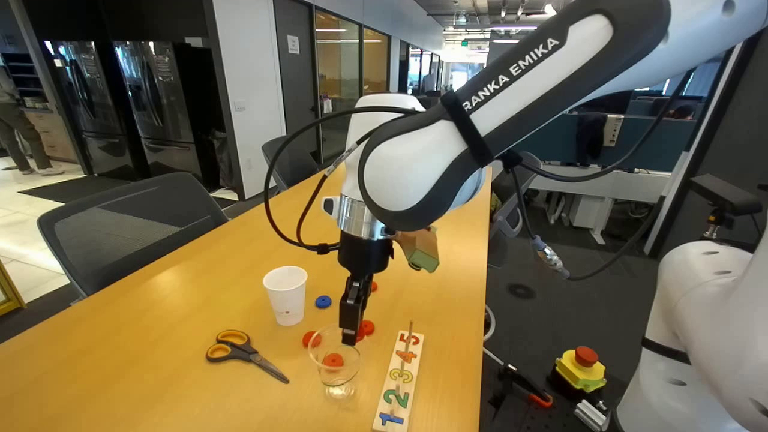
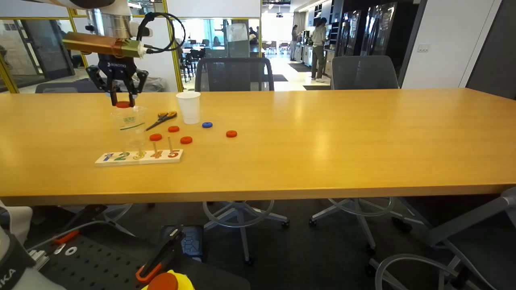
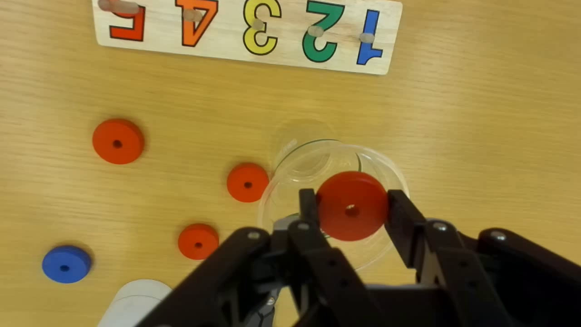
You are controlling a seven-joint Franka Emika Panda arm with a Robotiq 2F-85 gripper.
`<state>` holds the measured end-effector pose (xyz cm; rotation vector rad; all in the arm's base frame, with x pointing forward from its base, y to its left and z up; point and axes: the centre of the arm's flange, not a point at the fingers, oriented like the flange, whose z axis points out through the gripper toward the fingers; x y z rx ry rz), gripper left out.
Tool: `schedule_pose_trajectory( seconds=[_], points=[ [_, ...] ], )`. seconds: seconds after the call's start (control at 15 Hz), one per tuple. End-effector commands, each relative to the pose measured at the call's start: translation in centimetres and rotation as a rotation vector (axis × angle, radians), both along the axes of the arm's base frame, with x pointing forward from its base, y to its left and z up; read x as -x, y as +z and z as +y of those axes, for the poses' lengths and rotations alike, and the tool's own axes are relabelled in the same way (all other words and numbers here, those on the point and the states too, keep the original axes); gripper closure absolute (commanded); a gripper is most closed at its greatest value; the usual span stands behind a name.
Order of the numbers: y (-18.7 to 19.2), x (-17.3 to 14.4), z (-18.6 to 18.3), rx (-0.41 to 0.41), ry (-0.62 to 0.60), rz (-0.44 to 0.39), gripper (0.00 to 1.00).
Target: Put the orange discs in the clear cup and the blue disc in the white cup
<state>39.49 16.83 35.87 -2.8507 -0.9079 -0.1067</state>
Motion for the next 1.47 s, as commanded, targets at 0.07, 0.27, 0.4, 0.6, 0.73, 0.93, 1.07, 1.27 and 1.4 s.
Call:
schedule_pose_trajectory(
  seconds=[0.07, 0.27, 0.4, 0.6, 0.73, 0.93, 1.07, 1.27, 1.4],
  points=[
    [0.5, 0.0, 0.6, -0.024, -0.004, -0.023, 0.83],
    [0.4, -0.4, 0.6, -0.028, -0.012, -0.025, 0.83],
    [0.3, -0.6, 0.5, -0.032, -0.021, -0.031, 0.83],
    [0.4, -0.8, 0.3, -0.040, -0.048, -0.049, 0.32],
    [0.6, -1.1, 0.2, -0.044, -0.064, -0.062, 0.17],
    [0.8, -1.2, -0.2, -0.048, -0.084, -0.074, 0.00],
    [1.3, -1.3, -1.1, -0.039, -0.106, -0.093, 0.00],
    [1.6, -1.7, -3.4, -0.025, -0.150, -0.110, 0.00],
    [1.2, -2.4, -5.6, -0.009, -0.184, -0.111, 0.00]
  ],
)
